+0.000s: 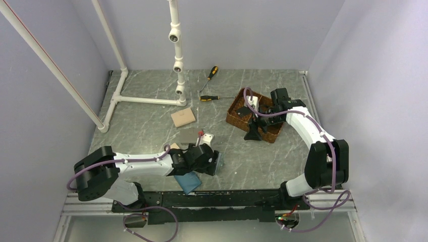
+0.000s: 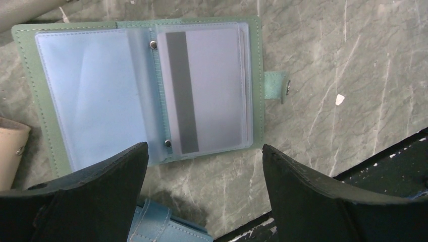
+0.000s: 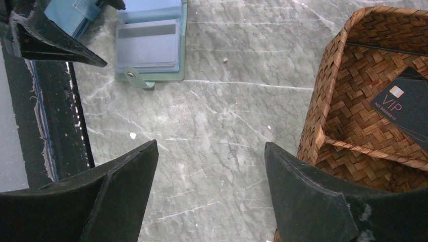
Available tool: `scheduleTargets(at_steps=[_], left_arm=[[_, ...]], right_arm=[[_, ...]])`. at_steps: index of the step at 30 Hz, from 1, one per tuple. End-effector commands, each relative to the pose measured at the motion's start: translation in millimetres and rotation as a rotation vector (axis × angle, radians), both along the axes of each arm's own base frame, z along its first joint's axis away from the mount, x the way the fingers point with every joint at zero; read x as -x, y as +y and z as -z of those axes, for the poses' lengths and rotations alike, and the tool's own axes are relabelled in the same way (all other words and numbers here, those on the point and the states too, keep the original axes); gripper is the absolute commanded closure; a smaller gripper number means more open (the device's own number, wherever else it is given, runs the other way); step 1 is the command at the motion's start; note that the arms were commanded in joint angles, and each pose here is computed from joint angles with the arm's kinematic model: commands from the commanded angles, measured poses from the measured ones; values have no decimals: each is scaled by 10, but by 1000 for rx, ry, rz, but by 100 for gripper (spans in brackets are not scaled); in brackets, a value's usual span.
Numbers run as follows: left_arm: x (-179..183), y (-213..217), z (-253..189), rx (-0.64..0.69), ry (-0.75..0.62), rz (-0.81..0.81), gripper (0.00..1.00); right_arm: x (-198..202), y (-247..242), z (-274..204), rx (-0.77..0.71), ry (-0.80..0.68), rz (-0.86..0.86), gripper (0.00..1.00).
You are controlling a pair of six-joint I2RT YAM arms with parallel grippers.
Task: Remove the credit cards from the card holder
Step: Remove the credit card from the card holder.
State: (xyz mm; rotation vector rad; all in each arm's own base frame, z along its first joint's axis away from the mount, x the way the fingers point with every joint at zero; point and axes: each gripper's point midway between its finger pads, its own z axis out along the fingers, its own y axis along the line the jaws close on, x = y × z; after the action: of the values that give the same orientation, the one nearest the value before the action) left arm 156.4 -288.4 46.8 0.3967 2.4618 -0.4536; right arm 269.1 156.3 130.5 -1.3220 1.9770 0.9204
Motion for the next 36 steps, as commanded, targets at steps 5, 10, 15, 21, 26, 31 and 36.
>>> scheduleTargets(at_steps=[5,10,15,21,26,31,36], left_arm=[[70,-100,39,74,27,-19,12],[94,-180,3,98,28,-9,12],[71,-202,-52,88,-3,-24,12],[72,-159,17,63,-19,-46,12],[-37,-106,41,-28,-71,-48,12],[-172,-86,44,-153,-111,-56,12],[-417,-78,-29,-264,-186,-102,14]], right_arm=[[100,105,-276,-66,-85,-62,21],[128,146,-316,-71,-96,-78,20],[151,187,-263,-67,-79,-92,20],[142,186,-228,-64,-66,-88,20],[148,186,-178,-51,-53,-93,20],[151,213,-140,-38,-38,-97,20],[181,287,-63,5,-33,-126,20]])
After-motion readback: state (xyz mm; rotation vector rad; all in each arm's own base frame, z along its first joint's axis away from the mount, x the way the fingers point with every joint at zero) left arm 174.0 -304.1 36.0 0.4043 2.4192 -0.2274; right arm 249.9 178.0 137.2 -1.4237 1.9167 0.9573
